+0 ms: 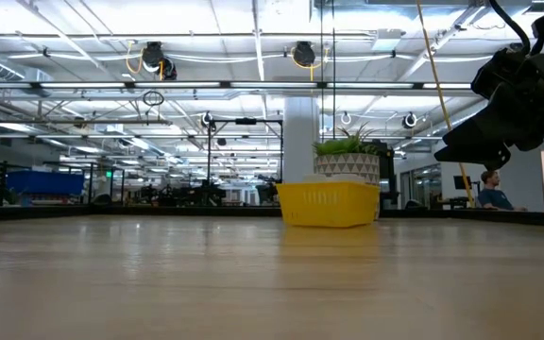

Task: Pick and place pill bottles into a basket
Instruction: Put the white medicine bottle into the bin

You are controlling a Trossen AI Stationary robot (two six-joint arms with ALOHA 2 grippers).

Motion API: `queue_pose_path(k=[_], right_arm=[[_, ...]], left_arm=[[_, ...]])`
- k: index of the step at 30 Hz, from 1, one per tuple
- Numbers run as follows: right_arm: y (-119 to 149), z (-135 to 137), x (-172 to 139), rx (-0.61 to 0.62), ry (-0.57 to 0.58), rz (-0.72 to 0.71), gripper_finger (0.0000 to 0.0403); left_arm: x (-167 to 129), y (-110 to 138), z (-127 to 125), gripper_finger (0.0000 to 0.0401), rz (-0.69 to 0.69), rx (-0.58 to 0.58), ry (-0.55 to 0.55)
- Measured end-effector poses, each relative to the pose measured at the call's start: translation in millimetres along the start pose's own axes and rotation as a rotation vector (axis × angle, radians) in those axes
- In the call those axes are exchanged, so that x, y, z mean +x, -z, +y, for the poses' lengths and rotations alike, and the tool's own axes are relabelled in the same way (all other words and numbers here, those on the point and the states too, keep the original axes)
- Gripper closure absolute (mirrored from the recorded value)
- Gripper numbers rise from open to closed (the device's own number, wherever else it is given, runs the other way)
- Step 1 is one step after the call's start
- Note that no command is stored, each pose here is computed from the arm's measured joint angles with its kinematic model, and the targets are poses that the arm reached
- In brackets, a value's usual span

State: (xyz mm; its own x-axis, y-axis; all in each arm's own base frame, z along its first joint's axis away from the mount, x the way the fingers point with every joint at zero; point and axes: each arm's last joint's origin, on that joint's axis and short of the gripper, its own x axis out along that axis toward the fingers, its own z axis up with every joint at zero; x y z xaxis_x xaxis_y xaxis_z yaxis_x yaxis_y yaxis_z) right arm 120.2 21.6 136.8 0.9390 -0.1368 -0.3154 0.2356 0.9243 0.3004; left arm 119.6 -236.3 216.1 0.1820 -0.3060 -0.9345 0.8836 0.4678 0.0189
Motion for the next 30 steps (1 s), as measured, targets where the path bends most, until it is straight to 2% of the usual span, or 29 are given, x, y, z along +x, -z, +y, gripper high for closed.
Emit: queue_pose_path(k=[7,19,30], right_arm=[[0.0,0.0,0.0,0.000,0.000,0.000,0.0188],[0.0,0.0,0.0,0.000,0.000,0.000,0.0188],[0.0,0.0,0.0,0.000,0.000,0.000,0.0188]], left_arm=[[5.7,3.3,-0.7,0.0148,-0.005,-0.044,0.022],[6.2,4.5,9.2,0.0148,0.003,-0.068,-0.048],[8.0,5.3,6.8,0.0148,-0.003,-0.084,-0.014]])
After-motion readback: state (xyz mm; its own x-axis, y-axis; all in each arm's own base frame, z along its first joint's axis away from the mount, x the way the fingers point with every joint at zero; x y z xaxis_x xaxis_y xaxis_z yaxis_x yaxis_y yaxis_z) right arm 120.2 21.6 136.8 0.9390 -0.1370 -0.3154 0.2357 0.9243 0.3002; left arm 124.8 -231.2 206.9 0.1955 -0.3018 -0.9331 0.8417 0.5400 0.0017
